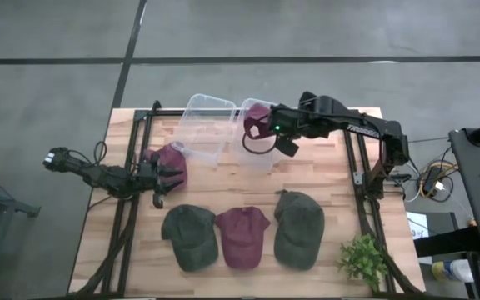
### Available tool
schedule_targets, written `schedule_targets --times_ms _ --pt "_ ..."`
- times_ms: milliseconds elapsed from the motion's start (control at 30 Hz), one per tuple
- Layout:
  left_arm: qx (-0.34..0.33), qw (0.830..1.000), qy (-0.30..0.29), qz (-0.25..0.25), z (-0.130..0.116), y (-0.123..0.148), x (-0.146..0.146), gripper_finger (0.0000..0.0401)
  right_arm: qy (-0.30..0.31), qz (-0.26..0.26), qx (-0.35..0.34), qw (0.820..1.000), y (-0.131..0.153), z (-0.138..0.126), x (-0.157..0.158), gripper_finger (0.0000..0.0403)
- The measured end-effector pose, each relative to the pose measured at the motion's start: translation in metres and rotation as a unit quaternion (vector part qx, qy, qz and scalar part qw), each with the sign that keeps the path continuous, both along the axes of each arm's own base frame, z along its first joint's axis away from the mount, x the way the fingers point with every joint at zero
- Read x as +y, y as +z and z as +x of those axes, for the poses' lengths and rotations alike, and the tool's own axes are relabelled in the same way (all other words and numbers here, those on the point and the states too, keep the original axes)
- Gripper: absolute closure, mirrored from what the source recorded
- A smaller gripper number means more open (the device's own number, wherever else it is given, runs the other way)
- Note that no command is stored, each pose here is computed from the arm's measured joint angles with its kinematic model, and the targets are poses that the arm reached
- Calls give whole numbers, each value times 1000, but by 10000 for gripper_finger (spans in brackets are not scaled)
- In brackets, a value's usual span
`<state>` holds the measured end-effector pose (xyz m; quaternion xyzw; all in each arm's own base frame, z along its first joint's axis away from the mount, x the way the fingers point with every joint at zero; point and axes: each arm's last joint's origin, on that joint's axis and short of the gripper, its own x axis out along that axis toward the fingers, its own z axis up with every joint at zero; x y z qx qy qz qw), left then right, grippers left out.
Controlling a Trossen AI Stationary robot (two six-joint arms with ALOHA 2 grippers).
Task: Pick & Place hat
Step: Put the top right red cap into the right transparent bin
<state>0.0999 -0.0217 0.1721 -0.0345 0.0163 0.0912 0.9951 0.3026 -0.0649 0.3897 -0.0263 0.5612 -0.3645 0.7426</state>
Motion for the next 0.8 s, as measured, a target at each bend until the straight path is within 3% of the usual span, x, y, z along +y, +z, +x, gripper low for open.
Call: schedule_targets --times_ms 300,800 --pt "0 1000 1 1 0 0 0 261 -4 8 14 1000 -13 13 1 392" --pt "0 1000 1 0 0 0 0 261 22 34 44 998 -34 58 -18 392"
